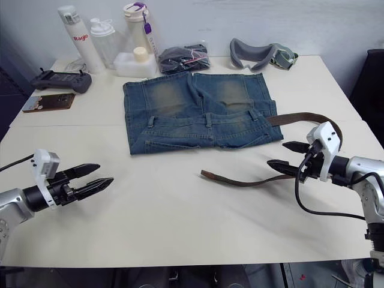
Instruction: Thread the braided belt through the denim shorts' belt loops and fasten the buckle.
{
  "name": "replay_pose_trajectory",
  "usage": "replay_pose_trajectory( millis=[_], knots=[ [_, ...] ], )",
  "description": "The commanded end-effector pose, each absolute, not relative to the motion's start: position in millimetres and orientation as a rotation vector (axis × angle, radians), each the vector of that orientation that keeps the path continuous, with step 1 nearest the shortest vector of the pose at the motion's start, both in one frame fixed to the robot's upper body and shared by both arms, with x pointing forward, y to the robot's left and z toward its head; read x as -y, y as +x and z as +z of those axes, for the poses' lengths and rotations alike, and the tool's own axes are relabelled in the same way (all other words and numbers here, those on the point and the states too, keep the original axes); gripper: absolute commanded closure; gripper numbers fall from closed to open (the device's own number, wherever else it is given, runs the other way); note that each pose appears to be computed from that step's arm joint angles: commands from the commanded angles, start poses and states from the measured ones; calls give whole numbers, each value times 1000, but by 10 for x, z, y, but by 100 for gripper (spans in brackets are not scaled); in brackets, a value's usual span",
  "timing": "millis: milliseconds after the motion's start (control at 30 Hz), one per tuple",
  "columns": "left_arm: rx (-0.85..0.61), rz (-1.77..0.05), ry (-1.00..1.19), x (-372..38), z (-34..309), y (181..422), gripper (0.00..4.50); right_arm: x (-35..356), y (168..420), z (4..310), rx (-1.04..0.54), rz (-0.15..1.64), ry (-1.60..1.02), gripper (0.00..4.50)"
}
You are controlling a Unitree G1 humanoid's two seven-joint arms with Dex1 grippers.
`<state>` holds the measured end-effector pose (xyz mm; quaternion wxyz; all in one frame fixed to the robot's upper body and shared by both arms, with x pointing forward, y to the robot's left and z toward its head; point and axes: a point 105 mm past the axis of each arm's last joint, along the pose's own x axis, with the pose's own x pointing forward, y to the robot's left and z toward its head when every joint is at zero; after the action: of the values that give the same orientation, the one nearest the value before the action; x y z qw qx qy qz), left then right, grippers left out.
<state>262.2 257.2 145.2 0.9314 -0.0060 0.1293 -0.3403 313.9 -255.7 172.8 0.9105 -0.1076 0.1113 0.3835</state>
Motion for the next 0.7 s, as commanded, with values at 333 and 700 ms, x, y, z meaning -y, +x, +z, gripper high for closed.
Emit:
replay_pose_trajectory(
  millis=[333, 700],
  knots=[
    [-112, -622, 119, -2564, 1467, 2791, 0, 2661, 3193, 1887, -181, 746, -287, 2],
    [-87, -589, 174, -2552, 1516, 2770, 0, 2572, 3241, 1852, -166, 770, -342, 2]
  ],
)
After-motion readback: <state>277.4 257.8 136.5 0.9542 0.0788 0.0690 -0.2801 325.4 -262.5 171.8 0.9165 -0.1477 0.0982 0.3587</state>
